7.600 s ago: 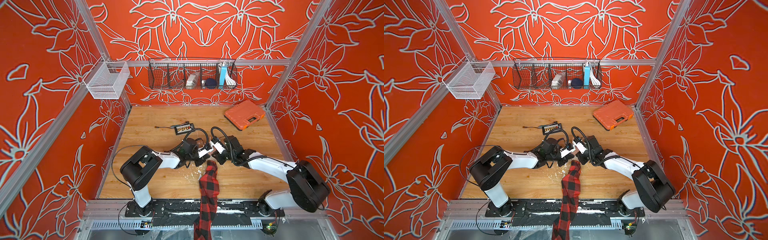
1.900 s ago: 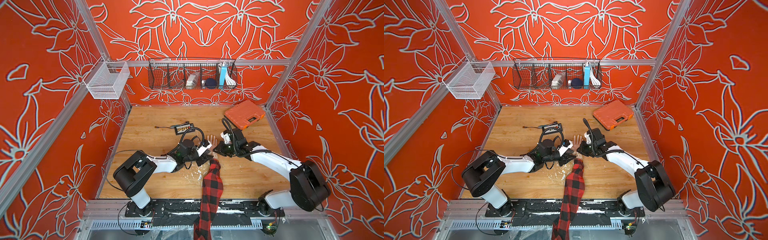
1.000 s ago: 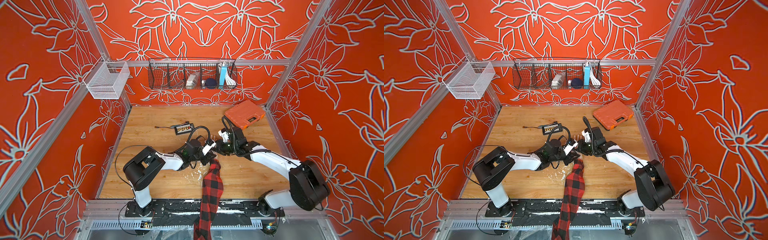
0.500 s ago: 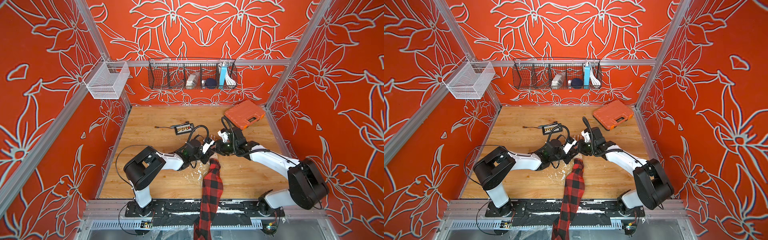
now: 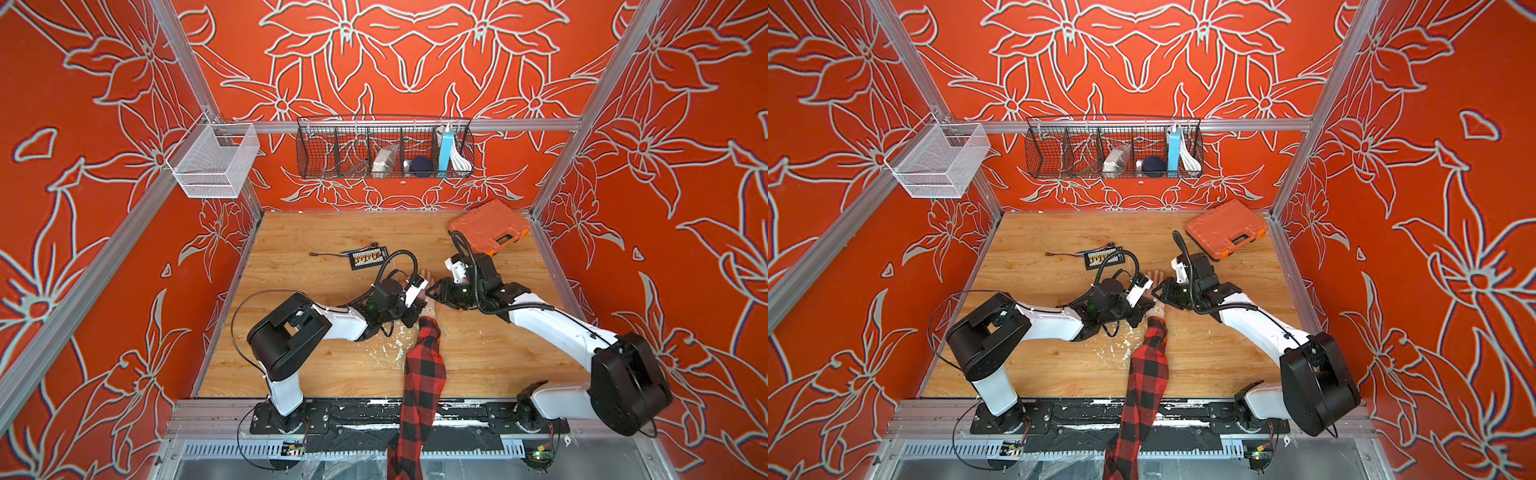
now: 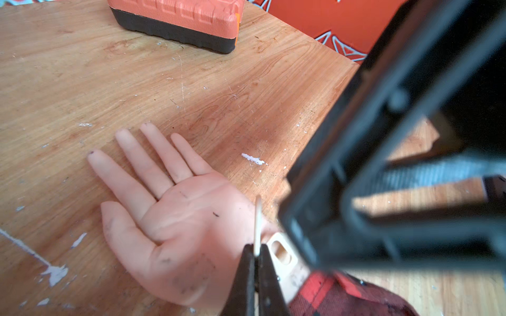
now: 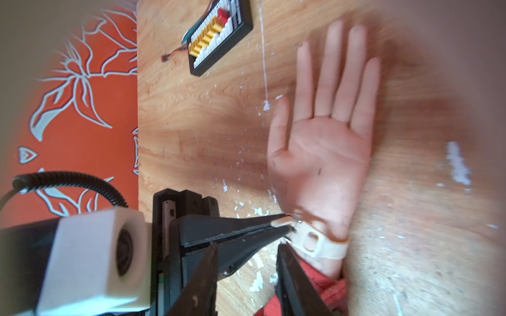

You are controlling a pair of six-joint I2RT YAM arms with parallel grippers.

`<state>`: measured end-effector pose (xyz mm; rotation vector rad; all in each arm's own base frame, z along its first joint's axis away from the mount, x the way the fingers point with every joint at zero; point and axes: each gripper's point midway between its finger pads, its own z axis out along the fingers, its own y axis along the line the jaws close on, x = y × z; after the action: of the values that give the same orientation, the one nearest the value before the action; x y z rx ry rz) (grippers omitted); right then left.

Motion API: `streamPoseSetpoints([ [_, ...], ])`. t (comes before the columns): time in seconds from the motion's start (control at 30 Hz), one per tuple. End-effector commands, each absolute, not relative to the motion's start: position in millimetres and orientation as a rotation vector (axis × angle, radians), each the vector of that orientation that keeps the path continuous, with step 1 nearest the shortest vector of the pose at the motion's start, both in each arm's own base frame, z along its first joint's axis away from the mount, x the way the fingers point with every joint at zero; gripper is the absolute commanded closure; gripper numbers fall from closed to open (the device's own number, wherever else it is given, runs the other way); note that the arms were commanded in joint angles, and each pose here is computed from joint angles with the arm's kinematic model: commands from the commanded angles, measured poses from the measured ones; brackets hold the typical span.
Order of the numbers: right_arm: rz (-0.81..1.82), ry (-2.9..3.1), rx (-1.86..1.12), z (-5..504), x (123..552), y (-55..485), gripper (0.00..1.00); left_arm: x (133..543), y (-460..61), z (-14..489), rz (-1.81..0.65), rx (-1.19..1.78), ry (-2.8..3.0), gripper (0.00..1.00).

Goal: Take off the watch
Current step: Untie the watch from the hand.

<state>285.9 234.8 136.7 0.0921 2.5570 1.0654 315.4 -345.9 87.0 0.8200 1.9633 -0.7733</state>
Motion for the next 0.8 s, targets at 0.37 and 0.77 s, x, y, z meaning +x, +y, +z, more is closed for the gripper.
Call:
streamPoseSetpoints([
  [0.37, 0.994, 2.686, 0.117, 91.2, 269.6, 219.8, 0.65, 333.5, -348.4, 96.8, -0.710, 0.762, 2.035, 0.80],
  [0.77, 0.981, 2.692, 0.107, 88.5, 265.7, 216.9, 0.66, 336.1, -348.8, 97.2, -0.690, 0.753, 2.126, 0.87],
])
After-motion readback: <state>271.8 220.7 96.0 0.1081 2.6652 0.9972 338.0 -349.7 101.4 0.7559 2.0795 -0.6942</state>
